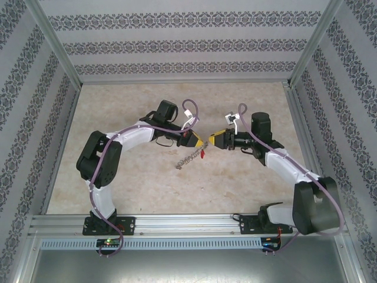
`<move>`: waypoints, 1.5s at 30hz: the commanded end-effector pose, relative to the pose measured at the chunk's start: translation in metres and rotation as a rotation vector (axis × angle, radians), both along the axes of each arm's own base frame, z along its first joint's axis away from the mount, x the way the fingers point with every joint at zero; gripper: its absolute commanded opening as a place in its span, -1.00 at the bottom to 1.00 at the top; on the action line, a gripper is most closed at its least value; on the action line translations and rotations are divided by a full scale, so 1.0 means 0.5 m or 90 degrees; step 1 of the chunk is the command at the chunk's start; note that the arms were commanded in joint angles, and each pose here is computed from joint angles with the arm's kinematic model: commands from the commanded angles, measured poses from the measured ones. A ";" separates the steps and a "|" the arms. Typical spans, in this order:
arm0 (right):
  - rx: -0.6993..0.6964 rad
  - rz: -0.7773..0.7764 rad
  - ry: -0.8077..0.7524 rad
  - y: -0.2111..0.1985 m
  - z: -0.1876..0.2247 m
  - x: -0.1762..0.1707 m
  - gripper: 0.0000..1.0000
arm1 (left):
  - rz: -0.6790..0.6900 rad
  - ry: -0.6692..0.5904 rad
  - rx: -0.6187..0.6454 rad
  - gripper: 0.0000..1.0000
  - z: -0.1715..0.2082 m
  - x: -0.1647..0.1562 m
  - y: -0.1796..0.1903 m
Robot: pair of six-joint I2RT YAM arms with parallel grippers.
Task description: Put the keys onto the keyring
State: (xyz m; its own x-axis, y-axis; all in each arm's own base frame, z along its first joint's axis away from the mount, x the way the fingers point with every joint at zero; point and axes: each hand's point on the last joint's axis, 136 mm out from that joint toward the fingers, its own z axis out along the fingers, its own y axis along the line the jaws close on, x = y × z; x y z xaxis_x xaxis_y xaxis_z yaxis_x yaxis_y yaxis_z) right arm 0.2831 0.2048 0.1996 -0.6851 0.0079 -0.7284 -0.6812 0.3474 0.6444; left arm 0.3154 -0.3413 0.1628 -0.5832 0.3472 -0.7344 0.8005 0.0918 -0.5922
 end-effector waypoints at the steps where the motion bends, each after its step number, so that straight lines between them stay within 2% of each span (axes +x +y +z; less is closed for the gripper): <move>1: -0.012 -0.047 0.027 -0.010 -0.032 -0.003 -0.24 | 0.018 -0.064 -0.043 -1.00 0.063 0.010 -0.010; 11: -0.013 -0.082 0.046 0.014 -0.072 -0.005 -0.24 | 0.050 -0.063 -0.058 -1.00 0.065 0.019 -0.010; 22: -0.021 -0.089 0.046 0.034 -0.090 0.033 -0.26 | 0.052 -0.052 -0.067 -1.00 0.065 0.018 -0.010; 31: -0.004 -0.090 0.034 0.024 -0.069 0.039 -0.30 | 0.052 -0.046 -0.067 -1.00 0.060 0.018 -0.010; 38: 0.005 -0.087 0.034 0.024 -0.058 0.048 -0.51 | 0.053 -0.042 -0.068 -1.00 0.057 0.018 -0.011; 45: 0.016 -0.056 0.042 0.041 -0.059 0.036 -1.00 | 0.061 -0.043 -0.073 -1.00 0.058 0.022 -0.011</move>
